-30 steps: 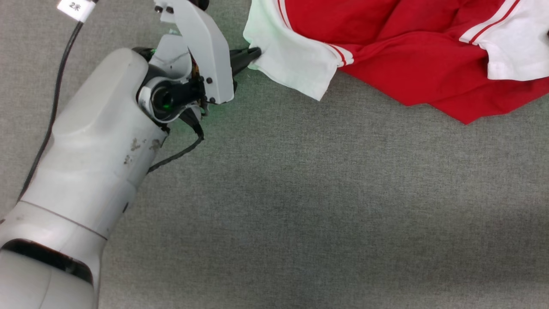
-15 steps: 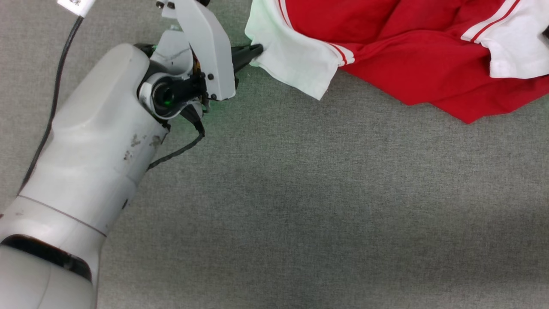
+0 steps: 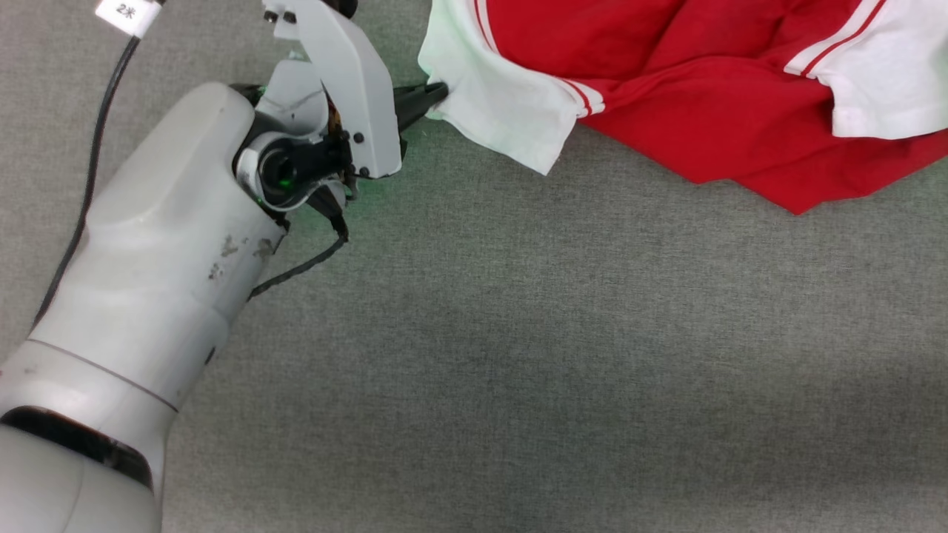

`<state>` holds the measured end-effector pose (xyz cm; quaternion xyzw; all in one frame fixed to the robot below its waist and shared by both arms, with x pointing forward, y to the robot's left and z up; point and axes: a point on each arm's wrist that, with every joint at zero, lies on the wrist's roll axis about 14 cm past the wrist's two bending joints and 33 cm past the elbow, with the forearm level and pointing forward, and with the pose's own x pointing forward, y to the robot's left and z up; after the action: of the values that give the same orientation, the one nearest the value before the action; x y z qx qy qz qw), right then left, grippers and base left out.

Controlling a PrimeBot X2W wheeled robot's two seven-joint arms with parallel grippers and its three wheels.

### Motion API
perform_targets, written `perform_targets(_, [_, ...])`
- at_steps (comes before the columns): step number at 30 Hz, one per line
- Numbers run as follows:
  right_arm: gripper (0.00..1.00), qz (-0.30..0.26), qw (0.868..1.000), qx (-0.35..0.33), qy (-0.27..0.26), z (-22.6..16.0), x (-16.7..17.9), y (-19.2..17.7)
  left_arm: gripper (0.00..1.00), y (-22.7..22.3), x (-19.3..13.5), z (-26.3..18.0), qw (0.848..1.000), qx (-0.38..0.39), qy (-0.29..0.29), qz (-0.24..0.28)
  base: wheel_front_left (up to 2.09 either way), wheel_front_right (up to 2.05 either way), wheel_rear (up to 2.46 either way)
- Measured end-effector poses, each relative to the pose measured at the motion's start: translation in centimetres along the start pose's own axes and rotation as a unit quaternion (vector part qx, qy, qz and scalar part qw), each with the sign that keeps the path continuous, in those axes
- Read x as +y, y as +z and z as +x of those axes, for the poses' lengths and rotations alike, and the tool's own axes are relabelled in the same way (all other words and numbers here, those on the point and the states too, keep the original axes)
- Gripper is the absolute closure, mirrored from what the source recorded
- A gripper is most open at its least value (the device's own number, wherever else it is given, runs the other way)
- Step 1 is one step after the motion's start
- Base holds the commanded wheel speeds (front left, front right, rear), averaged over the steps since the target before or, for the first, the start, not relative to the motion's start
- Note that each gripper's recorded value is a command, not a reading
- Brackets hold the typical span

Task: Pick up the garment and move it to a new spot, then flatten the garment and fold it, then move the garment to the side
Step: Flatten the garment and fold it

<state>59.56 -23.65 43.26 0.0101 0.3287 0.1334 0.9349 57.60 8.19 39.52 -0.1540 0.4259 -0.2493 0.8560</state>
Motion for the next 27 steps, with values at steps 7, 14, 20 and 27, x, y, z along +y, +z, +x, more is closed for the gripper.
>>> perform_targets(7, [1.00,0.012,0.998,-0.062,0.013,-1.3,0.8,3.1,1.00,1.2,-0.6,-0.3,1.000,-0.030,-0.003,0.002,0.00,0.00,0.00])
perform_targets(14, [1.00,0.031,0.989,-0.147,0.015,-3.7,0.6,7.5,1.00,6.8,-2.1,-2.9,0.989,-0.148,-0.023,0.001,0.00,0.00,0.00])
perform_targets(20, [1.00,0.032,0.979,-0.202,-0.014,-3.9,-0.7,10.3,1.00,12.4,-1.3,-6.0,0.964,-0.264,0.006,0.012,0.00,0.00,0.00])
perform_targets(27, [1.00,0.028,0.949,-0.313,-0.038,-3.8,-0.8,17.9,1.00,19.8,-1.0,-8.9,0.915,-0.396,0.059,0.050,0.00,0.00,0.00])
